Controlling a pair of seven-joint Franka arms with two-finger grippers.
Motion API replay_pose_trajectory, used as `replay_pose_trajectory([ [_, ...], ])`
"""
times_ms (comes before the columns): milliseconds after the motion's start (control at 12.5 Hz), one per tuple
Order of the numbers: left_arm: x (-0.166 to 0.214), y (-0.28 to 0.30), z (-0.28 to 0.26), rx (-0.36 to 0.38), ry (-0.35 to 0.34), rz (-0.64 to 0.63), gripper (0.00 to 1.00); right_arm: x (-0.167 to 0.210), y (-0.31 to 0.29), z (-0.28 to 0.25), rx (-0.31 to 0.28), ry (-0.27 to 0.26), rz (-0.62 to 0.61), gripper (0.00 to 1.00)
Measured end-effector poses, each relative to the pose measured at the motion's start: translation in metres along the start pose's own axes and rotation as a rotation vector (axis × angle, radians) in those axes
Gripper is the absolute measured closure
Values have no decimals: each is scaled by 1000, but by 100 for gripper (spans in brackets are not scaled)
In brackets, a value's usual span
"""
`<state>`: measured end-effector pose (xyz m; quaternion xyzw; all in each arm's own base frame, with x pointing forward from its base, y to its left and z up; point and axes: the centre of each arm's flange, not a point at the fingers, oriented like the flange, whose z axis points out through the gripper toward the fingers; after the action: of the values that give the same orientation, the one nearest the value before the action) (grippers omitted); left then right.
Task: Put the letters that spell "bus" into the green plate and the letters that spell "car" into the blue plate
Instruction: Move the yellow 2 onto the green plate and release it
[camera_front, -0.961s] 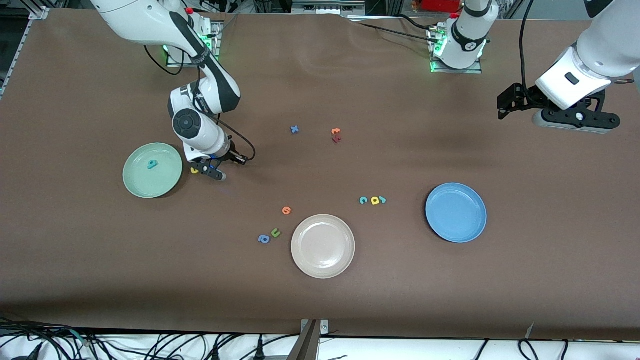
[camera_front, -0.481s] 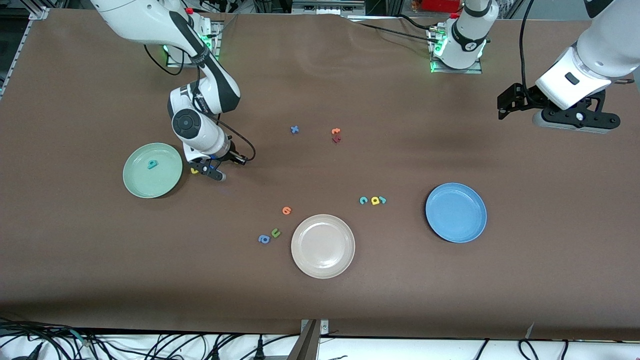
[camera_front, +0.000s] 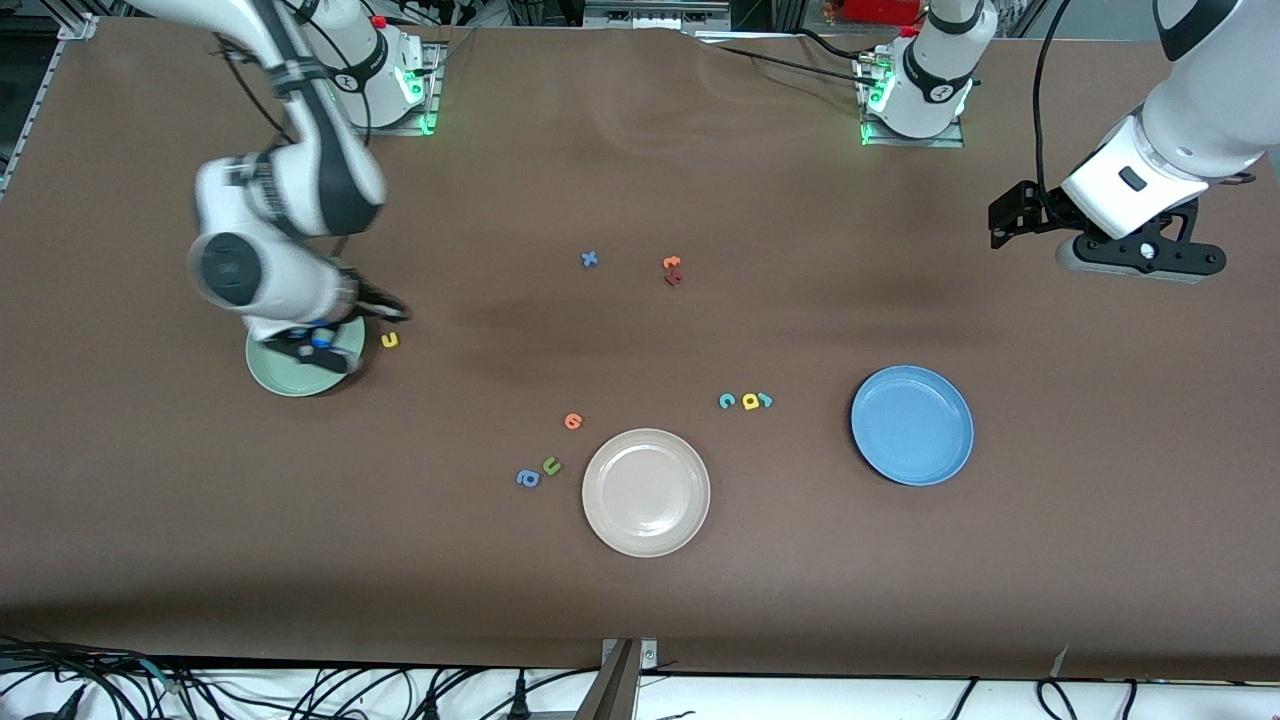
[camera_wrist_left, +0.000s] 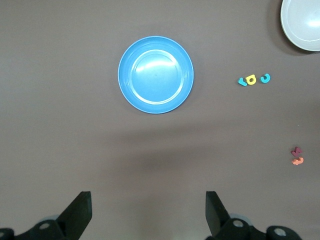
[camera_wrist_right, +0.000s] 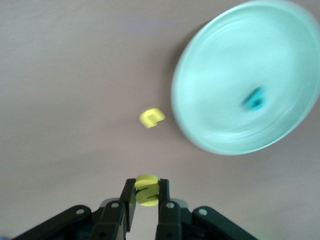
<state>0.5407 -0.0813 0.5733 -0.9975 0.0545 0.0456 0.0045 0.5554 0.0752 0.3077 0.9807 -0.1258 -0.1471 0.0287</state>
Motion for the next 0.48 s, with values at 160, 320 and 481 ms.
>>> replay_pose_trajectory([
  [160, 2, 0, 0, -1, 1, 0, 0, 17, 55, 26, -6, -36, -53, 78],
  [320, 2, 0, 0, -1, 1, 0, 0, 21, 64, 63, -13, -33, -74, 78],
  [481, 2, 0, 0, -1, 1, 0, 0, 24, 61, 94, -24, -24, -101, 78],
])
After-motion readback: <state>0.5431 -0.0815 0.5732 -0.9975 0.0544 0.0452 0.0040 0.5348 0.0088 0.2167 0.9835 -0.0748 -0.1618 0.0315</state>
